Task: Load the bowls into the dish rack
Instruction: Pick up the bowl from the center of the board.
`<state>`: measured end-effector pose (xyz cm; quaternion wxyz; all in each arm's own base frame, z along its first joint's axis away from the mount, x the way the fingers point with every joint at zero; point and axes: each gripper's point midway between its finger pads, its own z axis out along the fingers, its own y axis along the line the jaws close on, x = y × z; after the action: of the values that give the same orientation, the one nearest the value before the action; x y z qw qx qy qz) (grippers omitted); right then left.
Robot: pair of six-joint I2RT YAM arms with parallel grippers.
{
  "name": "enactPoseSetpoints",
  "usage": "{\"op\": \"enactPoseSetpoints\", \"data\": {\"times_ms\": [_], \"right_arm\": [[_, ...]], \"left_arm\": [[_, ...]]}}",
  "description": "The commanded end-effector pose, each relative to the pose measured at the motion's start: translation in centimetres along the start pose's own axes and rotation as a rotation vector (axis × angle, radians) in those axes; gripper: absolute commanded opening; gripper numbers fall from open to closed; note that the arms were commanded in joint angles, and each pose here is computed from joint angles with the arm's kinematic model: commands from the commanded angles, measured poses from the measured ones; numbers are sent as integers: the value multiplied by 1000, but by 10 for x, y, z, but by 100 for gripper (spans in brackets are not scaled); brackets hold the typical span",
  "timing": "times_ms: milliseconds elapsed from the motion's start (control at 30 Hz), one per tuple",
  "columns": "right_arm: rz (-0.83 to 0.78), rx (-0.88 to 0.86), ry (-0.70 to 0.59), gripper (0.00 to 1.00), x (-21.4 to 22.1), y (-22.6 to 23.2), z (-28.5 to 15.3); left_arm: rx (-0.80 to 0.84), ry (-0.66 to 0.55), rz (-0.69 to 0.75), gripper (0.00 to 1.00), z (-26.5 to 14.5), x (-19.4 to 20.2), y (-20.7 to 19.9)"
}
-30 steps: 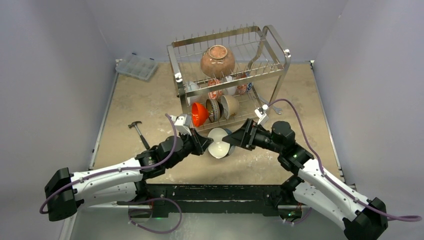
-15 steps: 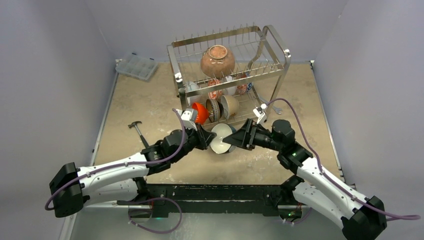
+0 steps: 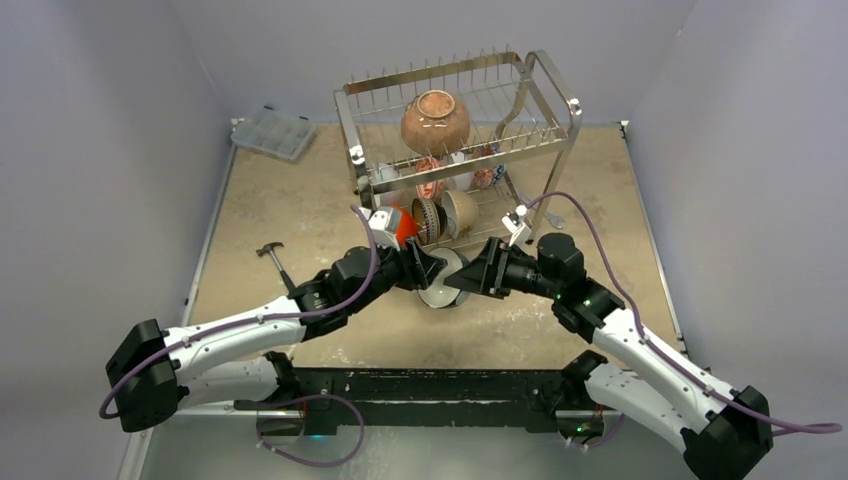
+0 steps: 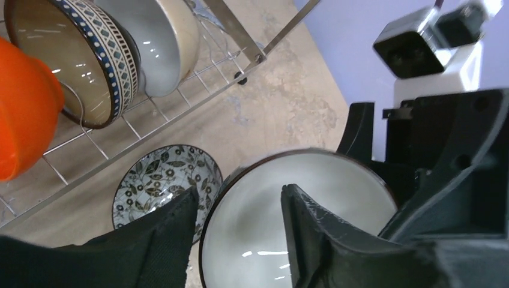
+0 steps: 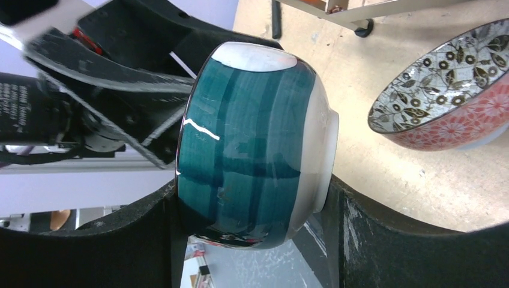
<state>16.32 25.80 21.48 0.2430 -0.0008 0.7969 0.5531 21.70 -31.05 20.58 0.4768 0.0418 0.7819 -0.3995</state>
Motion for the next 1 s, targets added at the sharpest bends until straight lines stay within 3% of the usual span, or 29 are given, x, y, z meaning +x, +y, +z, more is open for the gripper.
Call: {"op": "enactPoseSetpoints", "data": {"times_ms": [0, 167, 367, 967], "right_arm": [[-88, -10, -41, 0, -20, 17, -1], [-102, 131, -59, 0, -38, -10, 0], [-144, 259, -162, 0, -70, -34, -4], [-469, 645, -573, 0, -189, -53, -39]], "left_arm": [[101, -42, -76, 55, 2, -32, -23], [89, -34, -61, 68, -4, -36, -17], [46, -21, -13, 74, -16, -43, -8], [22, 32, -16, 75, -34, -29, 4]]}}
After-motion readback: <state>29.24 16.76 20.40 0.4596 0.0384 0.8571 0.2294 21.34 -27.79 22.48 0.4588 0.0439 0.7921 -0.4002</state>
